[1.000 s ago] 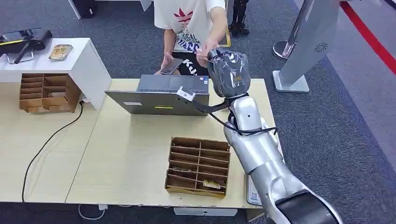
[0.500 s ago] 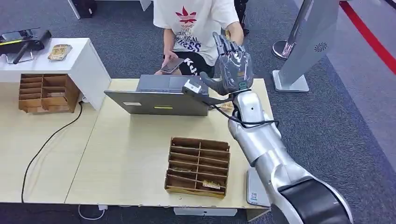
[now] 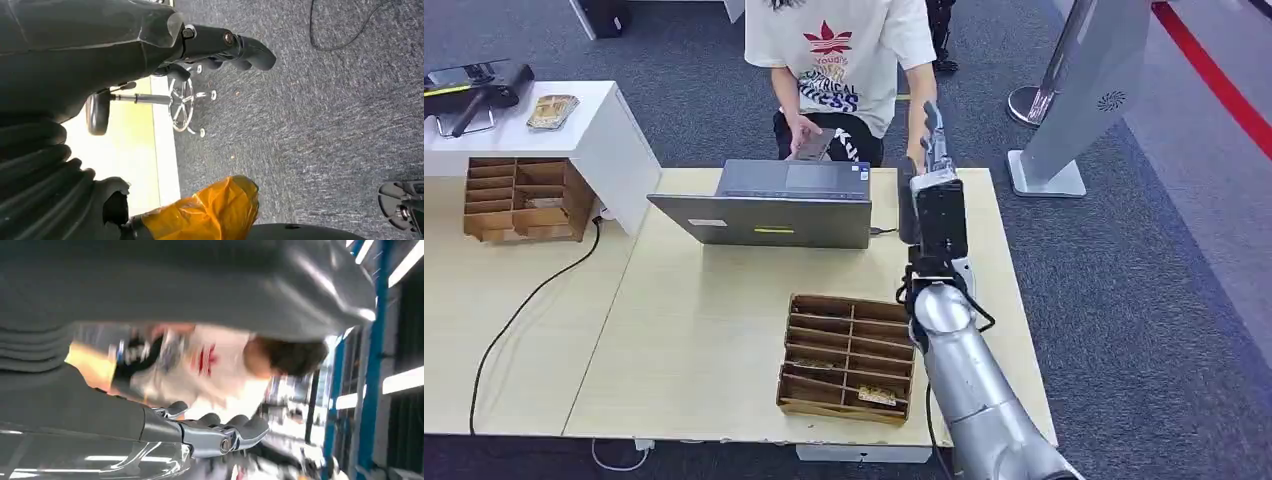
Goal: Pass the card to the sensor for recognition and then transmit it.
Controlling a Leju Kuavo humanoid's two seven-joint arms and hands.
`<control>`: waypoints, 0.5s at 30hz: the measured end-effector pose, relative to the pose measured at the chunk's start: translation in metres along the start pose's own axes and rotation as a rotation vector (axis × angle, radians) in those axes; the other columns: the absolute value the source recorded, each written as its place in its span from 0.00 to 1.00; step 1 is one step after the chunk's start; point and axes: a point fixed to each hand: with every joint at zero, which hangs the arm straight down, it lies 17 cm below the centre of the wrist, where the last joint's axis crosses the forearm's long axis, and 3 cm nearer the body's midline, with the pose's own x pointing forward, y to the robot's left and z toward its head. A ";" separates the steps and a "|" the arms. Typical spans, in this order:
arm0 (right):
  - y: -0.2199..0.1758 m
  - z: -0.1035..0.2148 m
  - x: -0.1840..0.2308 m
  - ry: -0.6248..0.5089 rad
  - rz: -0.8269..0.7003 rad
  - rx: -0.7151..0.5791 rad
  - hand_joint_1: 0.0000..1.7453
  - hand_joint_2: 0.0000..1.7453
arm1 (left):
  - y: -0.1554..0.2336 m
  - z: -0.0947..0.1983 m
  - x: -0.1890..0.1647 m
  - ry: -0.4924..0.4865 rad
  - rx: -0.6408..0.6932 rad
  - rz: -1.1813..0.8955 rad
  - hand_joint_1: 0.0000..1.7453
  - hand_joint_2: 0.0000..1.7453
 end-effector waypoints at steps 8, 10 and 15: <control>0.034 0.077 0.039 0.006 -0.618 0.221 0.00 0.00 | -0.002 0.001 -0.003 0.020 0.012 0.030 0.00 1.00; 0.041 0.098 0.046 0.013 -0.739 0.299 0.00 0.00 | -0.002 0.001 -0.004 0.024 0.012 0.030 0.00 1.00; 0.060 0.156 0.069 -0.001 -0.959 0.557 0.00 0.00 | -0.001 0.000 -0.004 0.020 0.016 0.005 0.00 1.00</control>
